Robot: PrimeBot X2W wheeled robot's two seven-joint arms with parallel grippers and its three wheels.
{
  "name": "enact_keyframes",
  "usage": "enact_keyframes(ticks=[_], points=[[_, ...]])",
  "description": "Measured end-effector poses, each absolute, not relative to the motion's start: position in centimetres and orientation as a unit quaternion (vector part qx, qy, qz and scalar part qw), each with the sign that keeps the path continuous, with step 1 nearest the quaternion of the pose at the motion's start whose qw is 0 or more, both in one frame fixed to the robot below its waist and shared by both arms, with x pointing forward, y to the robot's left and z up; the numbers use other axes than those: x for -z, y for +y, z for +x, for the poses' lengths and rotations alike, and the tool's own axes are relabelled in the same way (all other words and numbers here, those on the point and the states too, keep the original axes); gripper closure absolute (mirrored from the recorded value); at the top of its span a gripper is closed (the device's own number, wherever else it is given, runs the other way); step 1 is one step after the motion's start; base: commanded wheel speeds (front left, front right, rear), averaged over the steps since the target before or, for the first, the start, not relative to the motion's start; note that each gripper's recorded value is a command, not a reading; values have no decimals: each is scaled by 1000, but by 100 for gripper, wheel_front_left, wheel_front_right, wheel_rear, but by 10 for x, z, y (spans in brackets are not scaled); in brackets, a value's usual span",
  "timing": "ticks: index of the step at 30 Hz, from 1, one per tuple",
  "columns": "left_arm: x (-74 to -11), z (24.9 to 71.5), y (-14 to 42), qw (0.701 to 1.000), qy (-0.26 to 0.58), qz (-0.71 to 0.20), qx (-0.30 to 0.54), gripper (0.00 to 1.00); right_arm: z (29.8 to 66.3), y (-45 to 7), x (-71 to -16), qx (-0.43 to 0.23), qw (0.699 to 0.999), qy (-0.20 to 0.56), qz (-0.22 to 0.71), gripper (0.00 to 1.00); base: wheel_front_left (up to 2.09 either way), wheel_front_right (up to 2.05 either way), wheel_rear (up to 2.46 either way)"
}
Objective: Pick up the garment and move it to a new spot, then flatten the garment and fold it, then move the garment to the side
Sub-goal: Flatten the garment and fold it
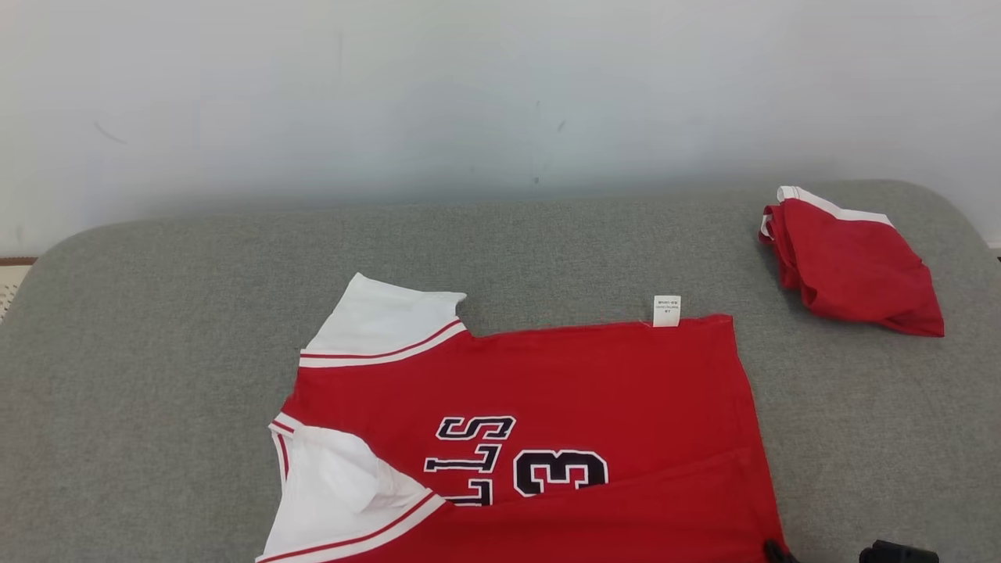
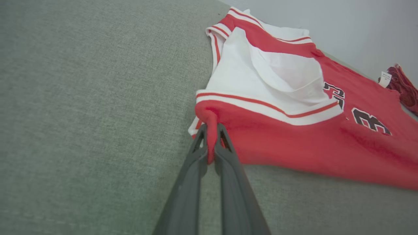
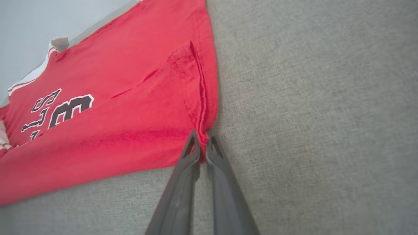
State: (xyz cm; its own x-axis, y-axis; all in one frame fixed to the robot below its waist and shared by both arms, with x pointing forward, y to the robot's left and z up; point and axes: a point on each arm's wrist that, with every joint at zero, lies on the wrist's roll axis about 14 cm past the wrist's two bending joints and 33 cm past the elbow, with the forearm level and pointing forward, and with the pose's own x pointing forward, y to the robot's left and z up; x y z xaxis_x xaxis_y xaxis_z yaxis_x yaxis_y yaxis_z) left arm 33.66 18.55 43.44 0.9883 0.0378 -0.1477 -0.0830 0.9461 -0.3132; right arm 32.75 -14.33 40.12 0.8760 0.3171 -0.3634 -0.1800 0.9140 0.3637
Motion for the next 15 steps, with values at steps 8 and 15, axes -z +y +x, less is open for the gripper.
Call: enact_keyframes(ticks=[8,15], points=[[-436,339,186,985,68,-157,-32,0,333,-149,-417,-119,963,182,157,0,0,0,0],[-480,352,199,989,-4,-138,-42,0,348,-148,-454,-131,976,107,140,0,0,0,0]])
